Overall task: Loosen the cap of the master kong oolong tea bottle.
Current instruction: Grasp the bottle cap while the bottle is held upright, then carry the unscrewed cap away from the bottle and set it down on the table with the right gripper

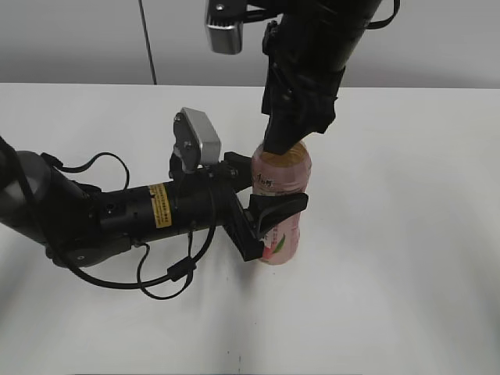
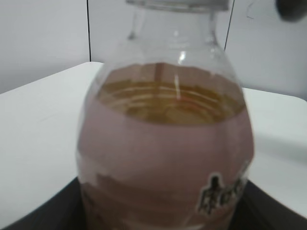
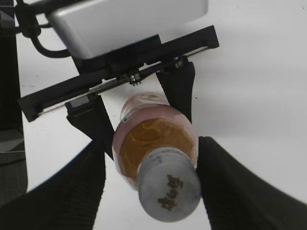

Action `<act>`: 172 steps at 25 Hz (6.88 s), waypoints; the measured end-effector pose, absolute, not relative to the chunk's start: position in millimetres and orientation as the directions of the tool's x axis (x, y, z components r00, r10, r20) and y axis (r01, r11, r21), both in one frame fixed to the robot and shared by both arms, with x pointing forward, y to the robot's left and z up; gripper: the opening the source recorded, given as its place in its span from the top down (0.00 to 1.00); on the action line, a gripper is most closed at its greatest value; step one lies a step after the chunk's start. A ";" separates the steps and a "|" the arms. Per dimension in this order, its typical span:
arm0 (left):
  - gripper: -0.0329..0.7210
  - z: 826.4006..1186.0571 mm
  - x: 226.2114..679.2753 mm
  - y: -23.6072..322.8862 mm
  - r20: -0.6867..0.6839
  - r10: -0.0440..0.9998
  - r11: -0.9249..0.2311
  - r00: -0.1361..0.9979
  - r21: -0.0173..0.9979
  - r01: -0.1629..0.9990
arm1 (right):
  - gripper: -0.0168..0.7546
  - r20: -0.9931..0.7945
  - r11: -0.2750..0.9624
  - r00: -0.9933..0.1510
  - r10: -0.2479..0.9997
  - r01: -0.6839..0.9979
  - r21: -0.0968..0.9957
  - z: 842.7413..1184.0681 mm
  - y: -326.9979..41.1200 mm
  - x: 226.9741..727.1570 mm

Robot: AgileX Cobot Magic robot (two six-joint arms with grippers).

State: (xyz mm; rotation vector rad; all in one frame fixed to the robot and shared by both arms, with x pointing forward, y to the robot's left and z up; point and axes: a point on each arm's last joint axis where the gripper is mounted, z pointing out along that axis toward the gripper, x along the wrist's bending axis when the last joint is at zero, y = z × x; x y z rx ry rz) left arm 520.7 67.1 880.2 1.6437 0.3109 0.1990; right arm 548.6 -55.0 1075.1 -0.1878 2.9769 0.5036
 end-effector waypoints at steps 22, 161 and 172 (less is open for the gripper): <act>0.42 880.3 520.8 67.1 -0.056 0.319 -0.075 0.946 0.994 0.084 | 0.30 0.233 0.312 -0.425 0.875 0.862 0.399 1129.3 -59.0 554.7; 0.42 880.3 521.0 67.3 -0.057 0.319 -0.074 0.946 0.994 0.085 | 0.62 0.015 0.240 -0.242 0.970 0.969 0.056 881.6 -229.6 552.2; 0.42 880.3 520.7 67.3 -0.055 0.317 -0.075 0.947 0.994 0.083 | 0.24 0.033 0.219 -0.220 0.975 0.975 0.038 878.0 -228.3 551.1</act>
